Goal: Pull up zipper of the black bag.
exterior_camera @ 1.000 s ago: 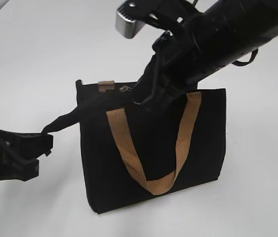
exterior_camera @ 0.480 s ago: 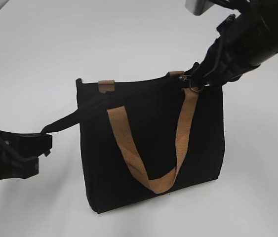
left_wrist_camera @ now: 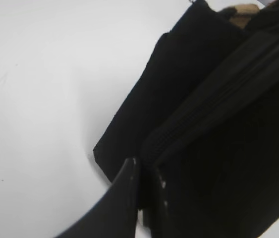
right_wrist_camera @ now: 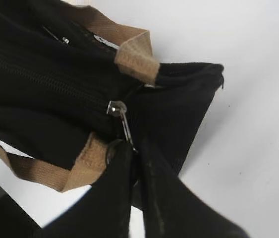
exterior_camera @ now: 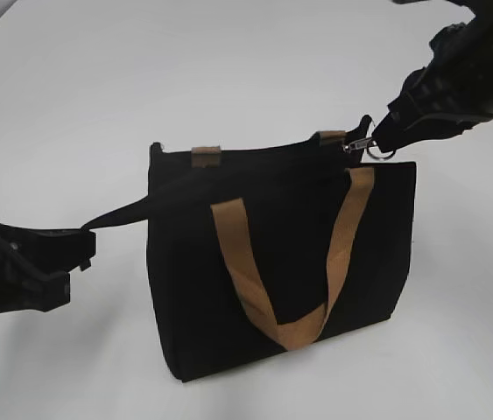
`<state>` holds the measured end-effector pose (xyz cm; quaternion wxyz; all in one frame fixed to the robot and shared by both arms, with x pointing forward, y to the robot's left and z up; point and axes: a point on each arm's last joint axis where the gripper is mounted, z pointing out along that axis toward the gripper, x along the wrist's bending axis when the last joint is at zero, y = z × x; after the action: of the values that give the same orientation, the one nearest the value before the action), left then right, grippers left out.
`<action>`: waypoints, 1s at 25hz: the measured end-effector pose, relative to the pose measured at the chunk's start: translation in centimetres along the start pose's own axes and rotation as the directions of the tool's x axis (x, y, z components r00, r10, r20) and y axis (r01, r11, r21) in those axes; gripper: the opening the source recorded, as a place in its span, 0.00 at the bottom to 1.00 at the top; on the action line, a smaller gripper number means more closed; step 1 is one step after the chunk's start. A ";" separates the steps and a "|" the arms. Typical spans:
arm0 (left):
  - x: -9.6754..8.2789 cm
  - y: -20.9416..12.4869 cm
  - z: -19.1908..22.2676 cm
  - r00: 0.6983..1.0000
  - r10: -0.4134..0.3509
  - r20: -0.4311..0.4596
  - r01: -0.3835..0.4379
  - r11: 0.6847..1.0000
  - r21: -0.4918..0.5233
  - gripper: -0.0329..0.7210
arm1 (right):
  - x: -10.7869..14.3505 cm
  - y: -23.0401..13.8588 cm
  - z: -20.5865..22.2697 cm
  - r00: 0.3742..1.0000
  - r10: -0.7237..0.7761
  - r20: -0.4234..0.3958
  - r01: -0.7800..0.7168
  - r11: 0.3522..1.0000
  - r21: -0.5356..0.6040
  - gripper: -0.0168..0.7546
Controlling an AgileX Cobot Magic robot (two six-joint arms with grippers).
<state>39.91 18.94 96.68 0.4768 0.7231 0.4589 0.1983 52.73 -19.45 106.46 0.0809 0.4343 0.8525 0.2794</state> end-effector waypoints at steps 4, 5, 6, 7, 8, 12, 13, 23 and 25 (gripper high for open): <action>0.1 -0.1 0.1 1.000 -0.018 -0.018 0.020 0.997 0.075 0.09 | -0.1 0.0 -1.5 0.994 0.106 0.033 -0.105 0.994 -0.038 0.29; 0.0 0.2 0.1 0.999 -0.027 -0.027 0.030 0.993 0.115 0.11 | -0.2 -0.1 -2.0 0.991 0.124 0.043 -0.122 0.992 -0.045 0.42; -0.1 0.5 0.1 0.999 -0.028 -0.034 0.033 0.987 0.159 0.14 | 0.0 -0.2 -2.7 0.990 0.137 0.045 -0.135 0.990 -0.046 0.56; -0.2 1.3 0.1 0.999 -0.021 -0.035 0.027 0.984 0.178 0.18 | 0.3 -0.4 -3.3 0.989 0.142 0.042 -0.141 0.989 -0.041 0.67; -0.4 2.3 -0.1 0.999 -0.020 -0.039 0.028 0.978 0.205 0.24 | 0.6 -0.8 -3.8 0.988 0.151 0.037 -0.151 0.988 -0.022 0.76; -0.9 5.7 -2.2 0.998 0.022 -0.054 -0.005 0.954 0.298 0.45 | 1.5 -3.6 -5.2 0.981 0.178 0.078 -0.181 0.982 0.046 0.82; -0.9 6.2 -2.9 0.997 0.039 -0.062 -0.017 0.944 0.330 0.47 | 1.7 -4.9 -5.4 0.979 0.180 0.100 -0.187 0.980 0.068 0.81; -0.4 5.2 -14.2 0.992 0.079 -0.098 -0.031 0.909 0.415 0.52 | 6.1 -17.0 -9.1 0.963 0.194 0.188 -0.196 0.981 -0.008 0.79; -0.3 4.4 -16.2 0.993 0.079 -0.091 -0.041 0.932 0.360 0.52 | 6.9 -18.9 -9.6 0.963 0.188 0.191 -0.185 0.982 -0.037 0.79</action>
<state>30.12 26.37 108.10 0.3063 0.8002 0.4891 0.1635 31.74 -26.79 104.82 0.1409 0.5368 0.7933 0.2504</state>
